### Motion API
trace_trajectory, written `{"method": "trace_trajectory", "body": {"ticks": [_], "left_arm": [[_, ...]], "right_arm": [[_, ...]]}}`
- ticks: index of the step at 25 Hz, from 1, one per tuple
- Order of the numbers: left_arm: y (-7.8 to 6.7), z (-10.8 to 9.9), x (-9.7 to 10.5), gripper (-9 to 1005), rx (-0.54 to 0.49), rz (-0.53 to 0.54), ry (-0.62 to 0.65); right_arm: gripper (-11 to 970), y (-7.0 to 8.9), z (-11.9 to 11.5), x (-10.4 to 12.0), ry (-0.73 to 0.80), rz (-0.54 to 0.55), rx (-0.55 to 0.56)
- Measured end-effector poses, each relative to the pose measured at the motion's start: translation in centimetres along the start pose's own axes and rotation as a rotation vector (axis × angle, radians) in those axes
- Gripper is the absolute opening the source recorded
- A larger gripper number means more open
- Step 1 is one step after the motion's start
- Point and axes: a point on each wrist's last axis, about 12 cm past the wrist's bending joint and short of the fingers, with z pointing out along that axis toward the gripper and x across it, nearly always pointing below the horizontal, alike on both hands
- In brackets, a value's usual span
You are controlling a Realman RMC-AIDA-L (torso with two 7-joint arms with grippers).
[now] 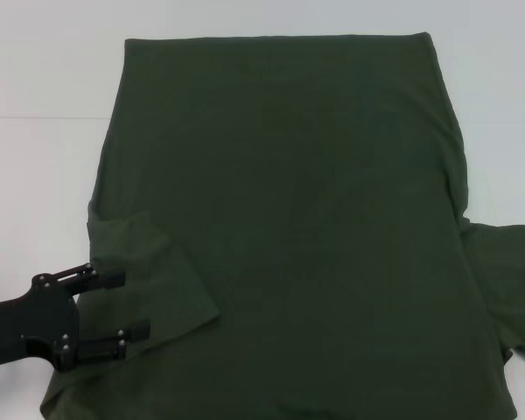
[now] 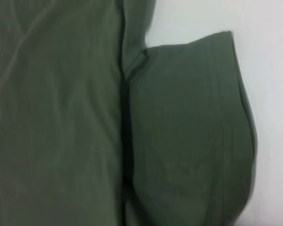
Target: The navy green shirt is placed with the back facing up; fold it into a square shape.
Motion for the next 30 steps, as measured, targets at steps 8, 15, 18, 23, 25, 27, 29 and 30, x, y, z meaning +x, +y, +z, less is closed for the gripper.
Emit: {"method": "trace_trajectory", "body": {"ticks": [8, 15, 18, 23, 25, 27, 29, 30], "left_arm": [[0.0, 0.0, 0.0, 838, -0.005, -0.001, 0.001], [0.0, 0.0, 0.0, 839, -0.005, -0.001, 0.001], [0.1, 0.0, 0.0, 839, -0.008, 0.001, -0.006], [0.0, 0.0, -0.1, 839, -0.006, 0.002, -0.010], [0.0, 0.0, -0.1, 839, -0.003, 0.002, -0.012], [0.0, 0.0, -0.1, 839, -0.003, 0.001, -0.012], [0.0, -0.1, -0.1, 839, -0.004, 0.002, -0.012], [0.0, -0.1, -0.1, 839, -0.004, 0.002, -0.011]], "right_arm": [[81, 0.0, 0.1, 0.1, 0.015, -0.006, 0.012], [57, 0.0, -0.2, -0.1, 0.001, -0.010, 0.014], [56, -0.4, -0.7, -0.3, -0.022, -0.002, 0.012], [53, -1.2, -2.2, -0.5, -0.089, 0.017, 0.020], [52, -1.4, -2.8, -0.7, -0.115, 0.021, 0.014], [52, -1.5, -3.5, -0.8, -0.140, 0.026, 0.010], [52, -1.6, -4.1, -0.9, -0.161, 0.026, 0.010], [52, -1.6, -4.4, -1.0, -0.172, 0.025, 0.012]]}}
